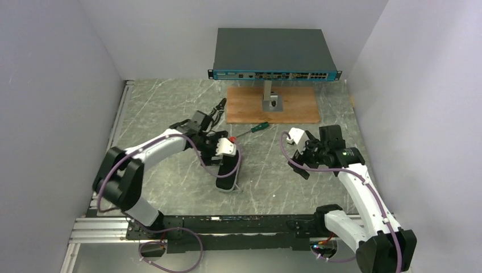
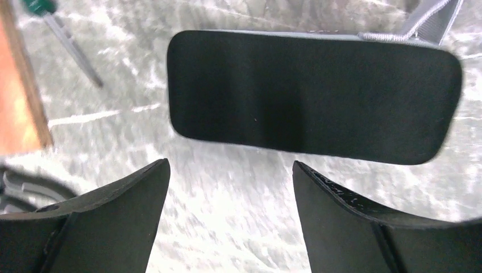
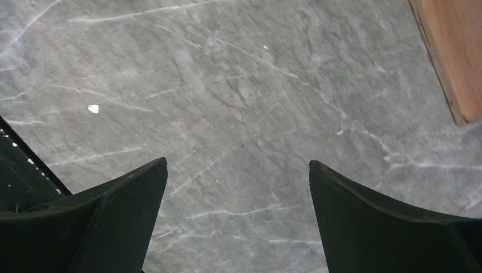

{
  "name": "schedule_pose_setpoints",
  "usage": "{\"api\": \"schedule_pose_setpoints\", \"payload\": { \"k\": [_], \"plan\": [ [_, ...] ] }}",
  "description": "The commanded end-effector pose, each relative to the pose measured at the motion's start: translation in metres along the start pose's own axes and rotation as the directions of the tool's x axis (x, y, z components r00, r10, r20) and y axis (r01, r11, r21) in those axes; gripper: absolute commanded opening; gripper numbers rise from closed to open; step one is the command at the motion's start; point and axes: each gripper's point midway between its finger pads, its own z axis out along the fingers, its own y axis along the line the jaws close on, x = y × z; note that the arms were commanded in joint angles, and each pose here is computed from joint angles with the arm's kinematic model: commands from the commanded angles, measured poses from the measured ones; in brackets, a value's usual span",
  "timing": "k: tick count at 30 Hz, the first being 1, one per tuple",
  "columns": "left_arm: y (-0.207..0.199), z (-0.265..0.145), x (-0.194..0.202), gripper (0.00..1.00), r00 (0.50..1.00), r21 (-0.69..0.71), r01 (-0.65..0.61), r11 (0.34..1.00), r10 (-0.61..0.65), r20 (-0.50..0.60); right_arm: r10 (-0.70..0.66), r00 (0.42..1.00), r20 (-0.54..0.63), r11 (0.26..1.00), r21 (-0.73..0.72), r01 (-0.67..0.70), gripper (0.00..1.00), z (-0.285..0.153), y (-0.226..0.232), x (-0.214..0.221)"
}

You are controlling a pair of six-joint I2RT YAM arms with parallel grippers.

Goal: Open the umbrella

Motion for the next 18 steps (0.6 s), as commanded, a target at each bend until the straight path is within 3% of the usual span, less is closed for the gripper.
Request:
{"api": "schedule_pose_setpoints", "payload": {
  "k": [1,4,6,11,14,18],
  "plan": [
    [0.0,-0.048,-0.014,0.85,0.976,-0.093,0.139,0.986,-0.12,0.18,-0.09,0.993,0.081,0.994,-0.048,0.094,0.96,0.011,0.008,-0.021],
    [-0.014,-0.07,-0.004,0.85,0.947,-0.145,0.274,0.951,-0.24,0.213,-0.133,0.981,0.142,0.988,-0.058,0.142,0.94,0.019,0.01,-0.041],
    [-0.034,-0.074,-0.003,0.85,0.952,-0.165,0.263,0.951,-0.228,0.206,-0.151,0.975,0.165,0.984,-0.07,0.165,0.93,0.025,0.011,-0.051],
    [-0.081,-0.064,-0.024,0.89,0.992,-0.182,0.024,0.983,-0.001,0.126,-0.136,0.98,0.145,0.987,-0.063,0.147,0.9,0.036,0.004,-0.058],
    [-0.1,-0.054,-0.049,0.88,0.987,-0.127,-0.096,0.987,0.111,0.117,-0.014,0.995,0.102,1.0,-0.008,0.015,0.89,0.041,-0.014,-0.055],
    [-0.136,-0.031,-0.08,0.81,0.94,0.002,-0.315,0.949,0.311,0.142,0.19,0.98,0.056,0.978,-0.095,-0.184,0.85,0.04,-0.022,-0.047]
  ]
}}
